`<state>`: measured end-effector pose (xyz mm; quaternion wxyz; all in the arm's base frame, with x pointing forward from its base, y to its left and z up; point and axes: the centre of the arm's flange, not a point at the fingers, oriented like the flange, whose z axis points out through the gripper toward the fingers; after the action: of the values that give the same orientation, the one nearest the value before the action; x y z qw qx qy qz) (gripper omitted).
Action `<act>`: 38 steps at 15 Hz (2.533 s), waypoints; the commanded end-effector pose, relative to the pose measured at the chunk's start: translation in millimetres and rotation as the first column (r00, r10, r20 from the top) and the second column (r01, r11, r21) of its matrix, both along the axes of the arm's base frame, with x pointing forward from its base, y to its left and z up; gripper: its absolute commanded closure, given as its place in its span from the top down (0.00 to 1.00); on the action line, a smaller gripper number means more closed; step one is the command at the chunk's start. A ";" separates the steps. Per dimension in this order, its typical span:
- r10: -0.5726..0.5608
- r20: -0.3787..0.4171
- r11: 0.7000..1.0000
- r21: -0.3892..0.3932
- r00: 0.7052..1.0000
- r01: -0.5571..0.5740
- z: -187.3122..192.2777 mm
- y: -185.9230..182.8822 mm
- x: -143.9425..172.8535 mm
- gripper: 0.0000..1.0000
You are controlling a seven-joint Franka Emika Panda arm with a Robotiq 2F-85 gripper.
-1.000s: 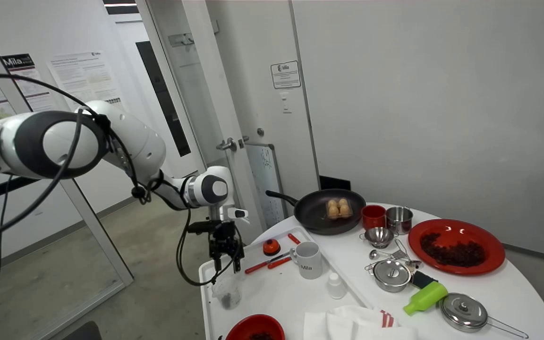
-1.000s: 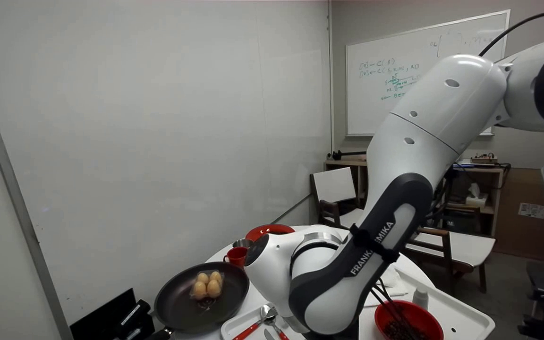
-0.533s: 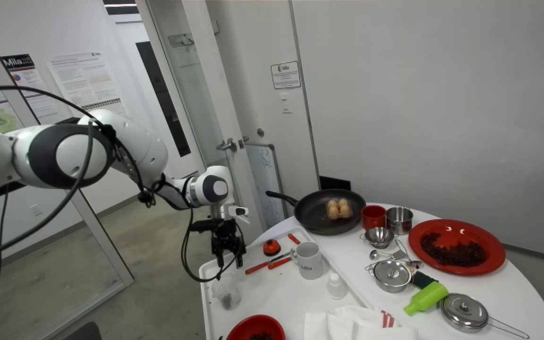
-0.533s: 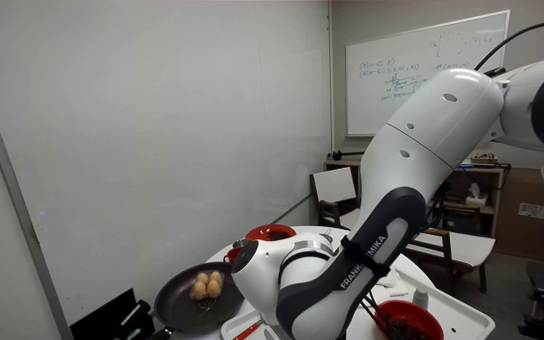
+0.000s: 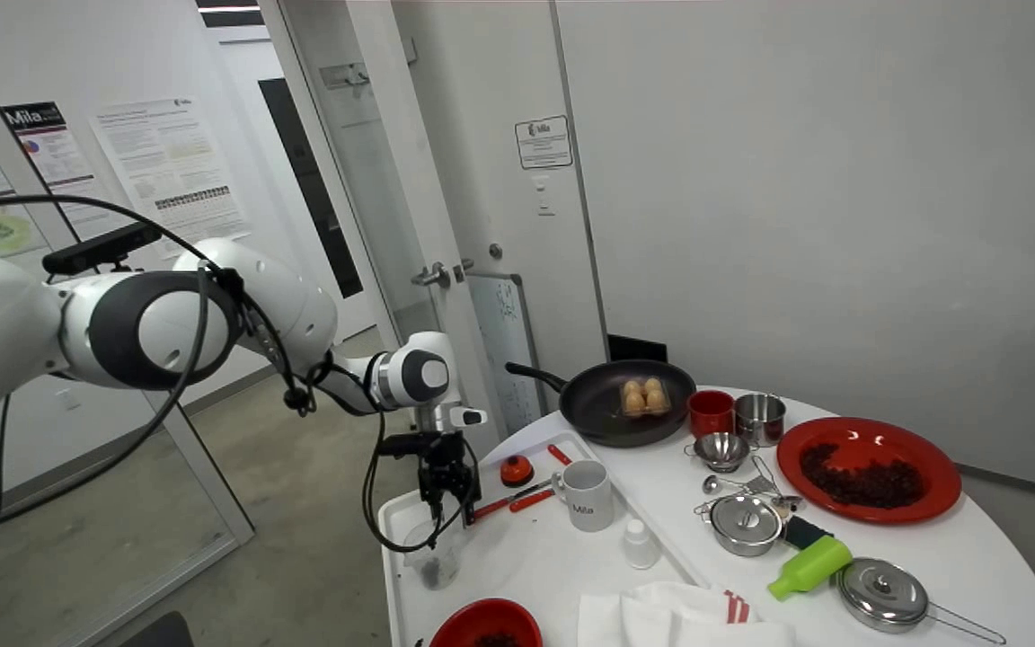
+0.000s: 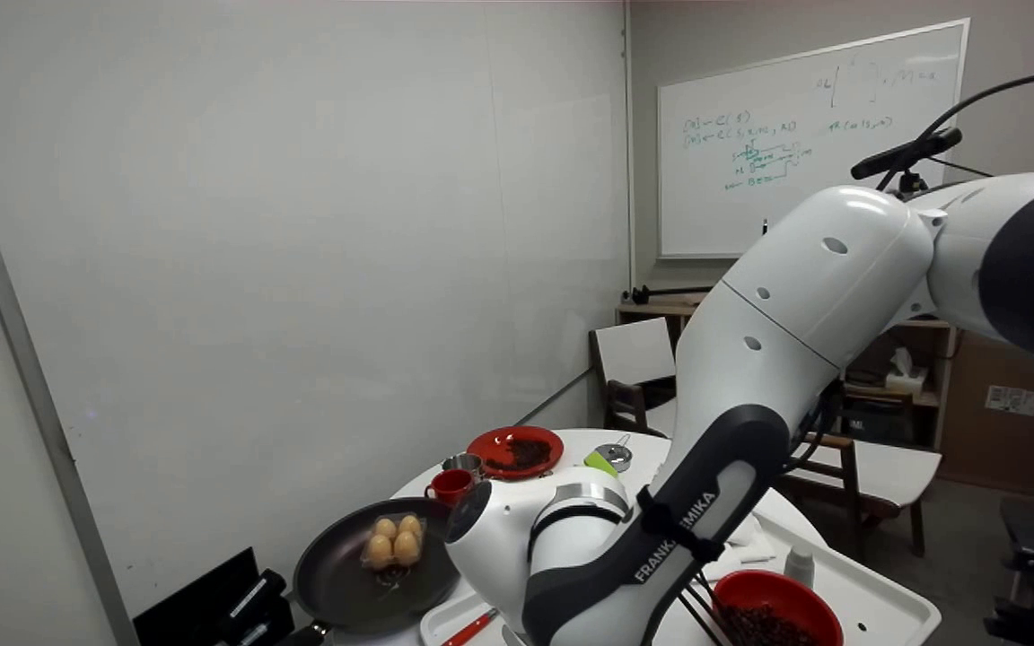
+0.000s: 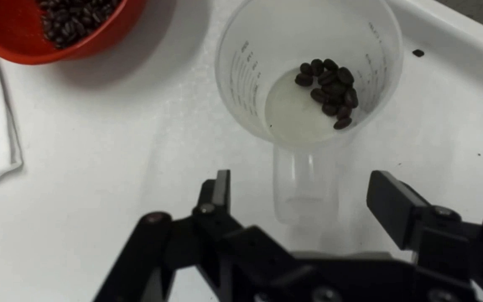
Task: Pour the contents of the jar into the red bowl
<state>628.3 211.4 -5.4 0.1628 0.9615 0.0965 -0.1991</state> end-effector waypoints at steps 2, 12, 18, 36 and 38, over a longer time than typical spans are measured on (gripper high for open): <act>-0.004 -0.005 1.000 -0.011 1.000 0.004 -5.9 3.0 17.4 0.46; 0.005 -0.033 1.000 0.009 0.999 -0.004 24.3 0.2 10.7 0.11; 0.017 -0.005 0.989 0.145 1.000 -0.016 83.1 -23.6 3.6 0.11; -0.356 0.034 0.913 0.227 0.934 0.340 149.5 -190.5 -85.3 0.11; -0.438 0.024 0.881 0.210 0.899 0.423 153.6 -201.5 -92.1 0.11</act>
<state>561.2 21.6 130.5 0.0279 0.9809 -0.0479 -0.1866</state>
